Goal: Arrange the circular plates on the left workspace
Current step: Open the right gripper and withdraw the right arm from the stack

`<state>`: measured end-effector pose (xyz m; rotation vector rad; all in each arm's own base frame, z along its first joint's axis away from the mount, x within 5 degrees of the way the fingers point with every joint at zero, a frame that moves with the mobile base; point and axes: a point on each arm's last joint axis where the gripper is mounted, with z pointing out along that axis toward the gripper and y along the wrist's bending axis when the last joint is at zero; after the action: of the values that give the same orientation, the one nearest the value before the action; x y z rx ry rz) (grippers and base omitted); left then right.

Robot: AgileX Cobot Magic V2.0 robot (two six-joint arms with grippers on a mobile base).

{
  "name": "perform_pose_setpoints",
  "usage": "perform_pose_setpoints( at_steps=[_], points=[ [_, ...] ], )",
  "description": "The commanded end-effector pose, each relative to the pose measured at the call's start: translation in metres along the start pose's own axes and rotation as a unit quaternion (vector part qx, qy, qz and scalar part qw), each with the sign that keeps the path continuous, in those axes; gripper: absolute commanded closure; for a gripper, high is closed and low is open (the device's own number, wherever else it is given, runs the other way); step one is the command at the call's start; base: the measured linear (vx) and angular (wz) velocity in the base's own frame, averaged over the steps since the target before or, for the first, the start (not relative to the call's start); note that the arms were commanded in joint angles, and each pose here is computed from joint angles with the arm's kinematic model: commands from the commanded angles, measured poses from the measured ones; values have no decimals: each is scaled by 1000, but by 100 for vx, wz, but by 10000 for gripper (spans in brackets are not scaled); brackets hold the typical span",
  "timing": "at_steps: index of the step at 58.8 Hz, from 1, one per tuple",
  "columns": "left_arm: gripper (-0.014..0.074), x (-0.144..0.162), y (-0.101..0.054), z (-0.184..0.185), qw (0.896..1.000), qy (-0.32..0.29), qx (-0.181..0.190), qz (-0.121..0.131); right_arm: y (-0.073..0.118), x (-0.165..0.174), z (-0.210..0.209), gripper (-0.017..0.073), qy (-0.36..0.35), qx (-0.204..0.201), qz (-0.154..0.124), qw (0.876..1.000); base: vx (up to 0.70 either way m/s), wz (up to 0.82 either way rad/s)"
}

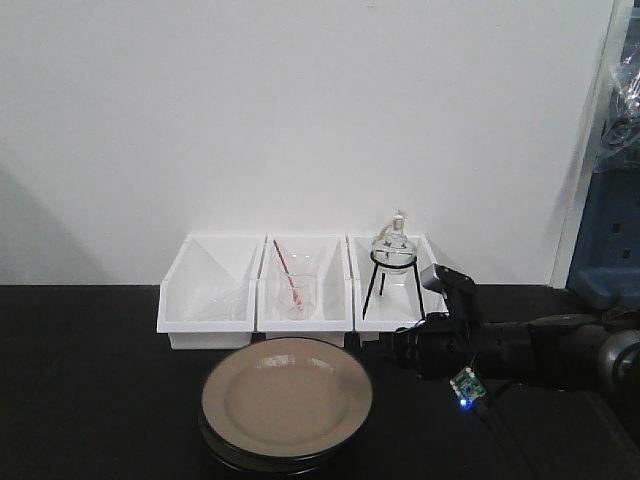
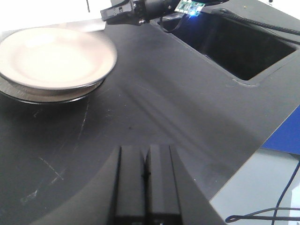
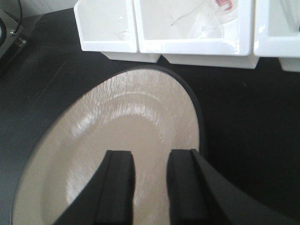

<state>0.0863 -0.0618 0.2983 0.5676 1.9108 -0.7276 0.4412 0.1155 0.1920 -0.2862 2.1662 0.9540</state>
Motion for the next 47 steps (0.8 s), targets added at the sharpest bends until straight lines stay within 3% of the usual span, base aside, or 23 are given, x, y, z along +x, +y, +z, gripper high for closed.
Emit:
perform_pose_setpoints(
  at_steps=[1,9,21,24,34,40,47],
  points=[
    [594,-11,-2,-2,999,-34,6,-15,23,-23,-11,353,-40,-39,0,998,0,0],
    [594,-11,-2,-2,999,-33,6,-14,24,-27,-16,351,-48,-36,-1,998,0,0],
    [594,-10,3,-2,999,-24,-24,2,33,-49,-59,361,-55,-3,-70,996,0,0],
    [594,-9,6,-2,999,-20,-42,7,37,-53,-73,385,-46,13,-96,994,0,0],
    [594,-8,25,-5,989,-21,-141,-29,59,-67,-133,575,-17,97,-162,982,0,0],
    [594,-6,35,-7,980,-10,-195,-46,76,-69,-163,565,0,154,-185,971,0,0],
    [594,-1,44,-7,971,22,-227,-66,101,-62,-200,563,-18,201,-198,959,0,0]
  ],
)
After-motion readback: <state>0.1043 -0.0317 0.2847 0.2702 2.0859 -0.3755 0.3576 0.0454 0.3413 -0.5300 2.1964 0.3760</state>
